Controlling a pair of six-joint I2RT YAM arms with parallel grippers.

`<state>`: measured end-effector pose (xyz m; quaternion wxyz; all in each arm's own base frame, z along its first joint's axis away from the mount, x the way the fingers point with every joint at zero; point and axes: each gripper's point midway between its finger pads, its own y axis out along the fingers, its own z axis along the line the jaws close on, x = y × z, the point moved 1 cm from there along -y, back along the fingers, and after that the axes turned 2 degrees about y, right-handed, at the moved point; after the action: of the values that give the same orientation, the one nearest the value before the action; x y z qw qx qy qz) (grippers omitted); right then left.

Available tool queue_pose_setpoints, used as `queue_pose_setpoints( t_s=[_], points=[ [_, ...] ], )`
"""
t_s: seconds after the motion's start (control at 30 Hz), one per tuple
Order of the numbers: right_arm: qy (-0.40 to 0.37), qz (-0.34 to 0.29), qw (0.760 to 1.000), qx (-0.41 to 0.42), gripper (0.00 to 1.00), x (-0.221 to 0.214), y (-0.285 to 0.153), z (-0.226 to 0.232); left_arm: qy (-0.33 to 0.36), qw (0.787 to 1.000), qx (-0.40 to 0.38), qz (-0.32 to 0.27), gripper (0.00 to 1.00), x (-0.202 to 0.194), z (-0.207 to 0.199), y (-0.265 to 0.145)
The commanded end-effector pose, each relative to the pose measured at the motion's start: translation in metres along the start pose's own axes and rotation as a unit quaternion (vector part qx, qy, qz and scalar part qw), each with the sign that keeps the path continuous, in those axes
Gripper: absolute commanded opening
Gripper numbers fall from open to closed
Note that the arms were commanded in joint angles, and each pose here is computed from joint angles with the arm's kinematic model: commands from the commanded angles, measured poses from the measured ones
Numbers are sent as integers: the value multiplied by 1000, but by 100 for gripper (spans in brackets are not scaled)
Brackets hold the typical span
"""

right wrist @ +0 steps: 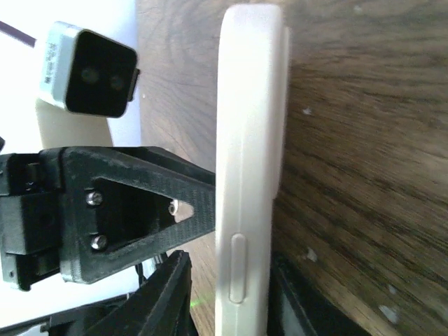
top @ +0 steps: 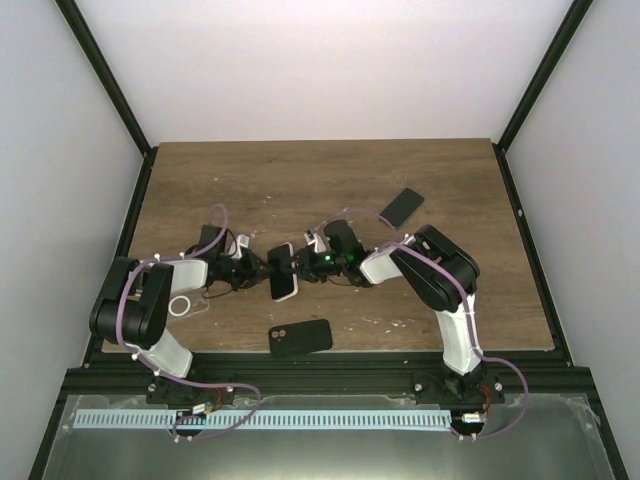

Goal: Put the phone into the phone case

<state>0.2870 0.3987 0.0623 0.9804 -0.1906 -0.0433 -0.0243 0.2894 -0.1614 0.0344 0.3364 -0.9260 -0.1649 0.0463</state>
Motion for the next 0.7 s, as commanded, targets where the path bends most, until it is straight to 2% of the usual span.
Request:
queue_pose_setpoints(
  t_s=[0.0, 0.1, 0.23, 0.37, 0.47, 0.6, 0.67],
  points=[
    [-30, 23, 999, 22, 24, -12, 5, 21, -17, 999, 27, 40, 22, -25, 13, 4],
    [-32, 22, 999, 37, 16, -13, 0, 24, -9, 999, 19, 35, 24, -22, 3, -2],
    [-56, 18, 997, 51, 10, -9, -13, 38, 15, 1000, -15, 18, 31, -14, -29, -19],
    [-94, 6, 994, 55, 7, -3, -33, 58, 50, 998, -39, -13, 48, -3, -69, -49],
    [-119, 4, 990, 72, 7, -4, -50, 78, 81, 994, -64, -42, 55, 2, -104, -79],
    [-139, -3, 984, 110, 7, -9, -79, 106, 125, 985, -92, -73, 71, 1, -140, -113],
    [-150, -5, 980, 130, 7, -13, -94, 121, 146, 981, -102, -80, 75, -4, -152, -127]
  ],
)
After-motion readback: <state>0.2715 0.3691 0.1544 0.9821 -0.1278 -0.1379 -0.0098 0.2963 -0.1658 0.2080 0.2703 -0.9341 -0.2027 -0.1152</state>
